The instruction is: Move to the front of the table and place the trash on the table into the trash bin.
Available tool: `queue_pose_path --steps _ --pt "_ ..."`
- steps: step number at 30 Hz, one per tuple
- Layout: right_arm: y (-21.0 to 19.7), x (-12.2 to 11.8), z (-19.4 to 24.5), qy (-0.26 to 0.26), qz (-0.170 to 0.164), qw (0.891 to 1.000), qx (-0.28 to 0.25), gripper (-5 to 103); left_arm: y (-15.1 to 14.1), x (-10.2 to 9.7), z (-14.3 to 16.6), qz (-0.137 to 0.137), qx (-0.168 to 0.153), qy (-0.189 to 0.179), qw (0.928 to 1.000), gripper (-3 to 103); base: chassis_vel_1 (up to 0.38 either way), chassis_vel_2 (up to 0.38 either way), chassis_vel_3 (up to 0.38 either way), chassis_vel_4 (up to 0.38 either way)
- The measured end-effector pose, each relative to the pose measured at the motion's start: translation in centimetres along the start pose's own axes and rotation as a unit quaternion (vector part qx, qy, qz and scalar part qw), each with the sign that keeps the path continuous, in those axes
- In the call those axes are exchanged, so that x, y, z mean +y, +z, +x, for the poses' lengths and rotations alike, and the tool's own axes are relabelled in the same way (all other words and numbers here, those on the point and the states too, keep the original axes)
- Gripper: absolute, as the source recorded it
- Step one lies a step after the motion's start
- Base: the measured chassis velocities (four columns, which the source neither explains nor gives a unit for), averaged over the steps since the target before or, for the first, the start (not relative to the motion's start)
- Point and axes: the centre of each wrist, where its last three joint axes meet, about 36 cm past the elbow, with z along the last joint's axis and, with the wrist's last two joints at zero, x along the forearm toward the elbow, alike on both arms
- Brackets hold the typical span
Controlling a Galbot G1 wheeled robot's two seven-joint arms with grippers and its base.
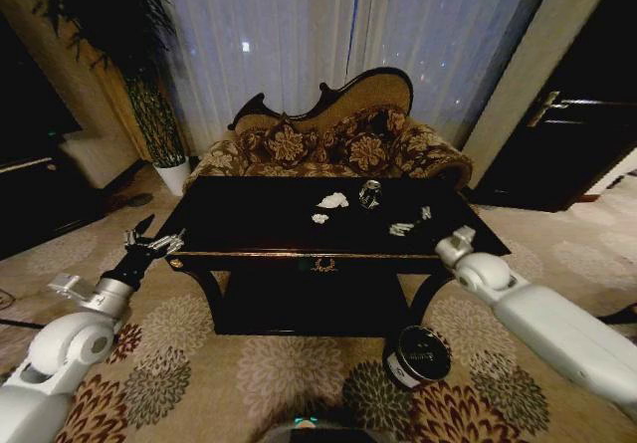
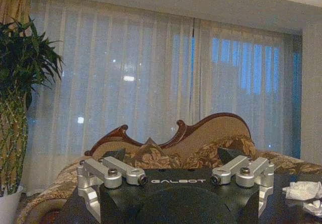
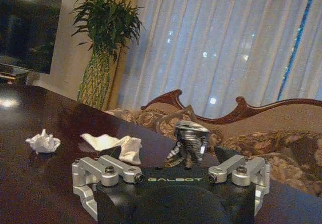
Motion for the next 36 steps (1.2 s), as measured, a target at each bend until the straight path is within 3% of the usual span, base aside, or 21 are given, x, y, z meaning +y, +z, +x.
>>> queue_pose_path --steps 10,19,36 --pt "0.0 -0.6 -5.6 -0.005 -0.005 1.000 -0.005 100 0.0 0.0 0.0 0.000 0.000 0.000 1.0000 100 0.000 0.000 0.000 0.000" --pt "0.5 -1.6 -5.7 -0.004 -0.006 1.000 -0.003 100 0.0 0.0 0.0 0.000 0.000 0.000 1.0000 100 0.000 0.000 0.000 0.000" --pt "2.2 -2.1 -10.9 -0.003 0.007 1.000 0.007 100 0.0 0.0 0.0 0.000 0.000 0.000 1.0000 100 0.000 0.000 0.000 0.000"
